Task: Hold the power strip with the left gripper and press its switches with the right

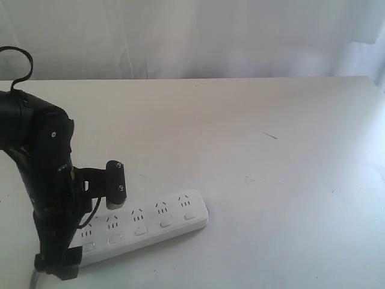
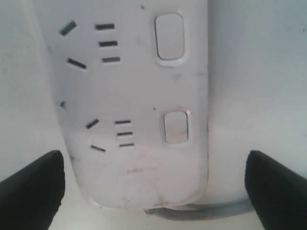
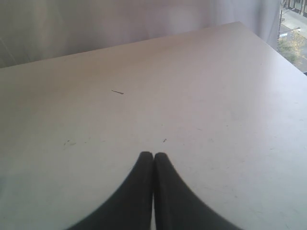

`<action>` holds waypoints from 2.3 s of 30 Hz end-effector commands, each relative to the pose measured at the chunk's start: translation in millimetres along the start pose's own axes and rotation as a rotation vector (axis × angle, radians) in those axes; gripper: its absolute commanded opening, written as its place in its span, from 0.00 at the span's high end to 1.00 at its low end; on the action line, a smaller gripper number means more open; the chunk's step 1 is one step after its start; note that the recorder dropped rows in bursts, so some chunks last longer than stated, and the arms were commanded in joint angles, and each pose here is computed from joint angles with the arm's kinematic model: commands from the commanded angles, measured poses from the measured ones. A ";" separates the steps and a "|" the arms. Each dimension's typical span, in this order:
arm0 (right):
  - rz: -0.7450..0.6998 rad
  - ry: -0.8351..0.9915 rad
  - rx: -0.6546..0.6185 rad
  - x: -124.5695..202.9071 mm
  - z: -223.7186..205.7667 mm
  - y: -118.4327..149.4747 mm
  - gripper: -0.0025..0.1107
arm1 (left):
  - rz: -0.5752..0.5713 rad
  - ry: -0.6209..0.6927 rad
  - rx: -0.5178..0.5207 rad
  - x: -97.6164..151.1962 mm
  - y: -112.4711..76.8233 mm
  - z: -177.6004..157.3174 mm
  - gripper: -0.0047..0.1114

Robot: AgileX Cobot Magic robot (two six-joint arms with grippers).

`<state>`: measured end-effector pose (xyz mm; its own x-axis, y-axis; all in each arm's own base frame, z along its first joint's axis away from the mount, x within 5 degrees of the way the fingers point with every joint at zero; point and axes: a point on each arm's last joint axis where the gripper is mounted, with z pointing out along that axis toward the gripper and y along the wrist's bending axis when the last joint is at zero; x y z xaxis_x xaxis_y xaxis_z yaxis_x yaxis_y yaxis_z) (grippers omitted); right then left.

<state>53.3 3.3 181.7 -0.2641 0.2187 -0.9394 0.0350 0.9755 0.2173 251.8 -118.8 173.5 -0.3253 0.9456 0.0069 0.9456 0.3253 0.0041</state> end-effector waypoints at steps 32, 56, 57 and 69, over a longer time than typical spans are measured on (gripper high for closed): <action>0.005 -0.008 -0.001 -0.1 0.0 0.0 0.98 | -0.157 -0.089 -0.032 -13.4 10.3 17.2 0.06; 0.005 -0.008 -0.001 -0.1 0.0 0.0 0.98 | -0.136 -0.046 -0.035 0.1 0.1 35.0 0.06; 0.005 -0.008 -0.001 -0.1 0.0 0.0 0.98 | -0.124 -0.037 -0.038 0.9 0.3 35.1 0.06; 0.005 -0.008 -0.001 -0.1 0.0 0.0 0.98 | -0.063 0.020 -0.079 8.5 5.3 32.3 0.06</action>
<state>53.3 3.3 181.7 -0.2640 0.2205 -0.9390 0.0355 0.9751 0.2190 255.9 -117.9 146.6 -0.4155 0.9089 -0.0350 0.9058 0.4170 0.0754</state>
